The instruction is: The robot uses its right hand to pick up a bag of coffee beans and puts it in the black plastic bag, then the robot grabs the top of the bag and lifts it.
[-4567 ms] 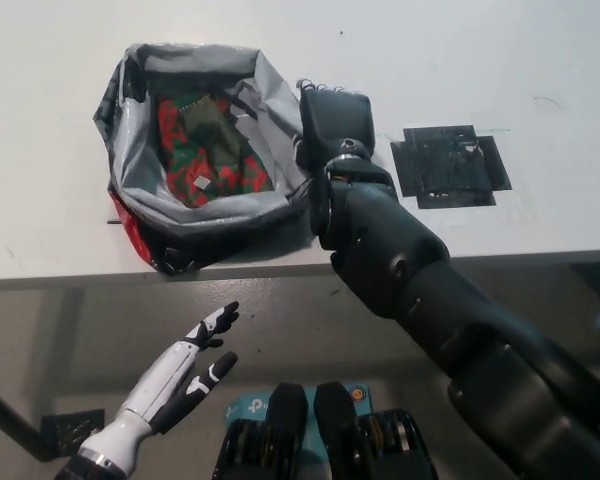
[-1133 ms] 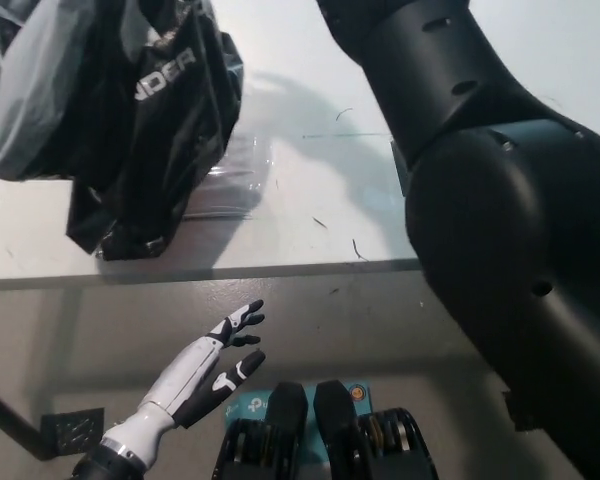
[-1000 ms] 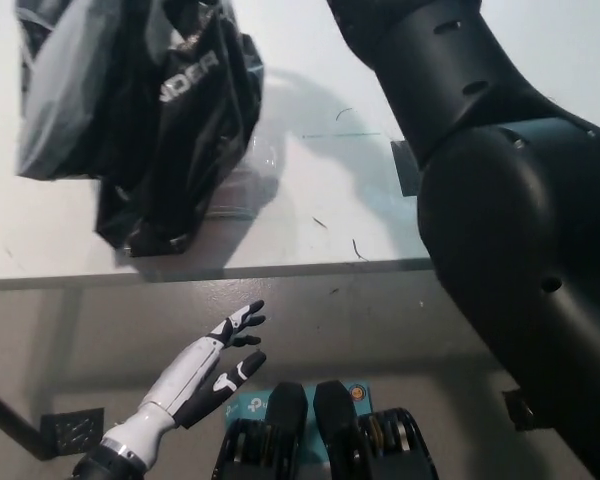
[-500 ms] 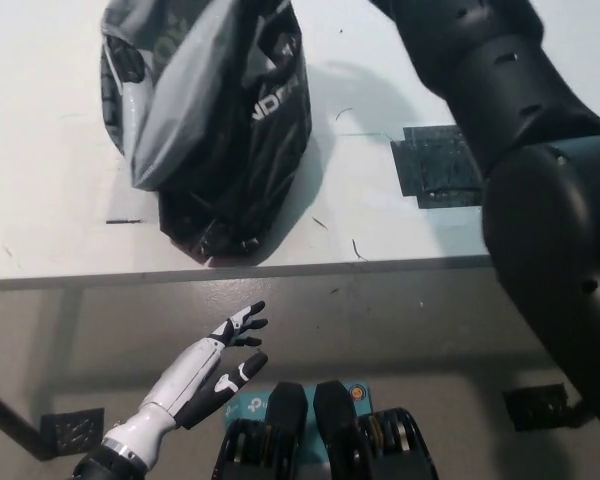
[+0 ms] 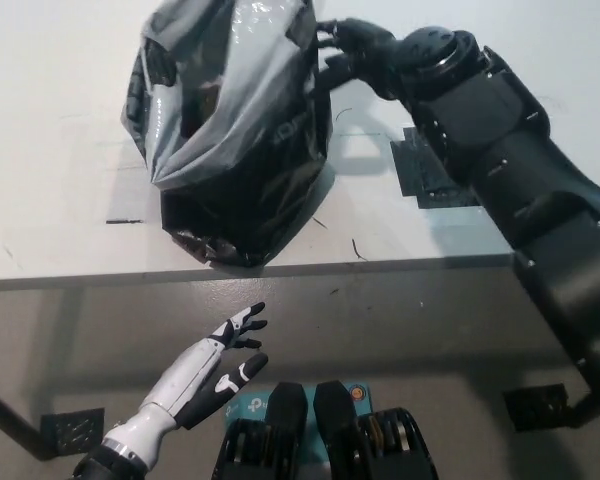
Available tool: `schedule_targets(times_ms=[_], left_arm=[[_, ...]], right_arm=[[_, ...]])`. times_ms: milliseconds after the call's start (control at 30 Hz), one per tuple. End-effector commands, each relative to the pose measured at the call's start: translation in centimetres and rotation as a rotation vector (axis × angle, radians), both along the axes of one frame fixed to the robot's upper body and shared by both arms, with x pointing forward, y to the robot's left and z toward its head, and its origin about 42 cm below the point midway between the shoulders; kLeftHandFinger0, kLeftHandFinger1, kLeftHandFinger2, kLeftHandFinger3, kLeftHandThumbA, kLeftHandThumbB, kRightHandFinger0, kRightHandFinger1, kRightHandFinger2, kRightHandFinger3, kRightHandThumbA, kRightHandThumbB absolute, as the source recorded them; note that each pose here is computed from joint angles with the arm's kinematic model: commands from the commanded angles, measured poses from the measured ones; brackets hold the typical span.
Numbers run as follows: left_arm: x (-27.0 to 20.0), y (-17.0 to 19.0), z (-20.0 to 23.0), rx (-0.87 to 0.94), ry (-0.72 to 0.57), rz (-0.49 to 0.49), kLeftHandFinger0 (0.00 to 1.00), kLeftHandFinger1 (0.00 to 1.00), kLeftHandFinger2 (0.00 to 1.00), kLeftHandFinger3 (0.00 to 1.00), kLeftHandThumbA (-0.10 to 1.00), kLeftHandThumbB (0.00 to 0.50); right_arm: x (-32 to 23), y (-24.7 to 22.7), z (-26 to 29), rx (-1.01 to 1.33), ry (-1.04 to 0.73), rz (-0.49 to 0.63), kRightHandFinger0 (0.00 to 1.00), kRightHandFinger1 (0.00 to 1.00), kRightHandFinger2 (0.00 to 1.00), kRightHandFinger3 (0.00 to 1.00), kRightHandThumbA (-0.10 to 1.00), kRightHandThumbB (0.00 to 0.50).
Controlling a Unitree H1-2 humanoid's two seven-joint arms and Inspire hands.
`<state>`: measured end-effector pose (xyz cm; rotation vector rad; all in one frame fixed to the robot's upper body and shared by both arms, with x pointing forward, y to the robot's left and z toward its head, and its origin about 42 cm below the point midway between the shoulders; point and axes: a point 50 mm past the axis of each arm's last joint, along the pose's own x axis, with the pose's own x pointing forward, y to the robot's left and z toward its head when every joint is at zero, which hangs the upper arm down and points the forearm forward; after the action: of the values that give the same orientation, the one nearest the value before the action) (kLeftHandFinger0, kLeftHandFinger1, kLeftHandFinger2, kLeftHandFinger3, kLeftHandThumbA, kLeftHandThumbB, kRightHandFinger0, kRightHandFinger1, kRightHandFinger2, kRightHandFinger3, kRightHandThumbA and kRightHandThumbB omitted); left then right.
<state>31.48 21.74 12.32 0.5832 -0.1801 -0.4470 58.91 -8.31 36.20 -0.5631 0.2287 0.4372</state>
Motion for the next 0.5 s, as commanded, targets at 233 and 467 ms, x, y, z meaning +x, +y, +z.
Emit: schedule_targets(times_ms=[233,467], left_arm=[[-0.2,0.0,0.5,0.032,-0.008,-0.024,0.89,0.82,0.91,1.00,1.00,0.219],[0.1,-0.2,0.6,0.040,-0.013,-0.030,0.88,0.82,0.91,1.00,1.00,0.198]], right_arm=[[-1.9,-0.6,14.0,-0.223,-0.243,0.274,1.00,1.00,1.00,1.00,0.96,0.472],[-4.6,-1.5,20.4,-0.186,-0.352,0.292,1.00,1.00,1.00,1.00,0.90,0.500]])
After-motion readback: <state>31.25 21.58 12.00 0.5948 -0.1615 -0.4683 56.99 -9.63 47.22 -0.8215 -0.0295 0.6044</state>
